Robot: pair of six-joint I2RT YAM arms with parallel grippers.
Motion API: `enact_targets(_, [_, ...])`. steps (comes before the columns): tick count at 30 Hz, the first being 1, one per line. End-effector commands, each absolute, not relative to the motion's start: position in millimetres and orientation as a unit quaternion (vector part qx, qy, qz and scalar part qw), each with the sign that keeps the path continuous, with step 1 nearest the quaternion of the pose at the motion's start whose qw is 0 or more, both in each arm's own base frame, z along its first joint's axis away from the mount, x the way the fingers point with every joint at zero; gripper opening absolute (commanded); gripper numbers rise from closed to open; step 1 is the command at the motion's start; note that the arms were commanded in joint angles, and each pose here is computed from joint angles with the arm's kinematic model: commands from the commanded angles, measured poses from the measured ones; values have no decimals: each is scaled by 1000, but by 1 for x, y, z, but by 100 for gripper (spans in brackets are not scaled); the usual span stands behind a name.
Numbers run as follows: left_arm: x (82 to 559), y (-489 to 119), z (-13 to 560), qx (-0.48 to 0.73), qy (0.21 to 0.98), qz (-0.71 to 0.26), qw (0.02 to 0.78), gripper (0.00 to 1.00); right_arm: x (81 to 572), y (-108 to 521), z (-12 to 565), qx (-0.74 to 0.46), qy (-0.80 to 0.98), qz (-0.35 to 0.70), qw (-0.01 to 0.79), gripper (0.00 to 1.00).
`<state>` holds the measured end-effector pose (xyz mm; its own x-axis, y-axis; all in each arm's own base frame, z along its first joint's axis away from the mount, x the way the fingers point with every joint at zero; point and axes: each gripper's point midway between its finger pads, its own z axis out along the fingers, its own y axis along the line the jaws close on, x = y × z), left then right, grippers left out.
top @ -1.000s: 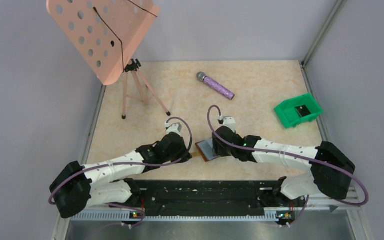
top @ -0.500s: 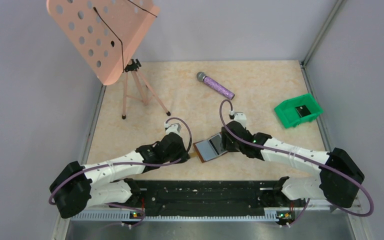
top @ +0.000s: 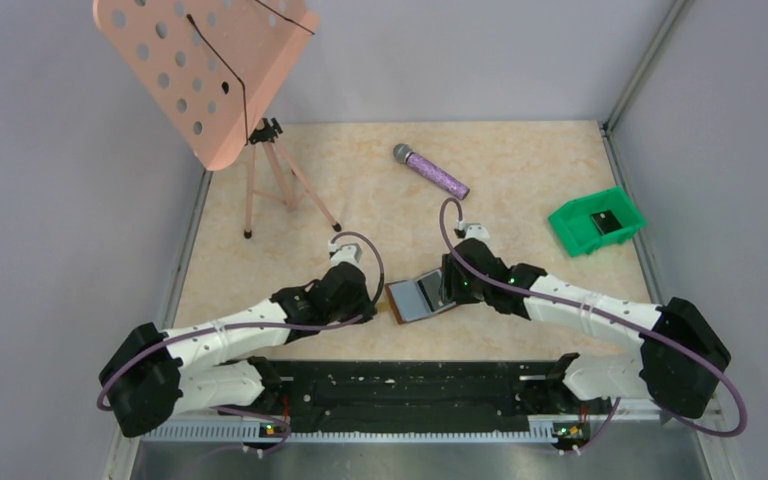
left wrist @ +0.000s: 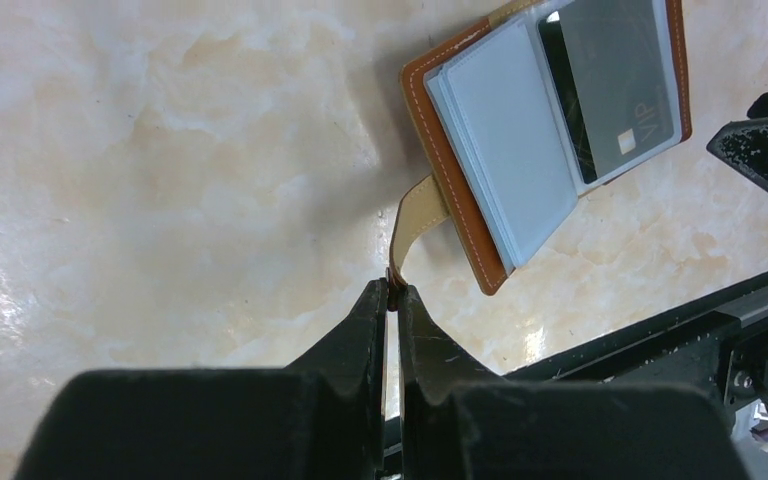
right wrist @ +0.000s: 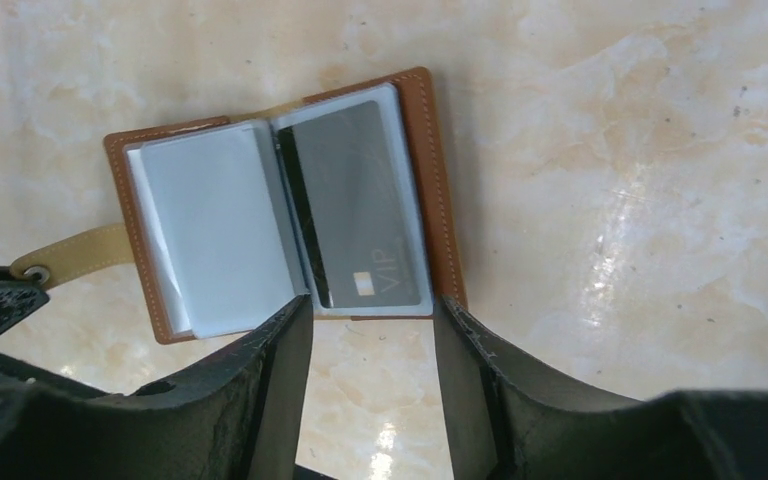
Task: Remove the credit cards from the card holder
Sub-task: Remove the credit card from the card holder.
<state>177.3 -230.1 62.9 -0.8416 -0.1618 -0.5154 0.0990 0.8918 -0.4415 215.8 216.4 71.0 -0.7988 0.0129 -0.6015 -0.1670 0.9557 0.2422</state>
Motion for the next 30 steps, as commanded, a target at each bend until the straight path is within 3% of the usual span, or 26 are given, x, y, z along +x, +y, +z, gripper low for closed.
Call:
enact_targets(1, [193, -232, 85, -7, 921, -235, 311, 0, 228, 241, 105, -49, 913, 217, 342, 46])
enact_targets(9, [197, -230, 102, -2, 916, -242, 319, 2, 235, 255, 91, -56, 910, 261, 316, 41])
enact_targets(15, [200, -232, 123, -2, 913, -259, 315, 23, 234, 260, 77, -55, 912, 276, 298, 40])
enact_targets(18, [200, -243, 148, 9, 901, -291, 321, 29, 235, 261, 70, -55, 913, 278, 293, 39])
enact_targets(25, [202, -282, 182, 38, 868, -380, 318, 31, 230, 271, 51, -61, 911, 303, 273, 34])
enact_targets(30, [211, -308, 157, 35, 882, -384, 271, 28, 229, 263, 46, -52, 915, 289, 276, 33])
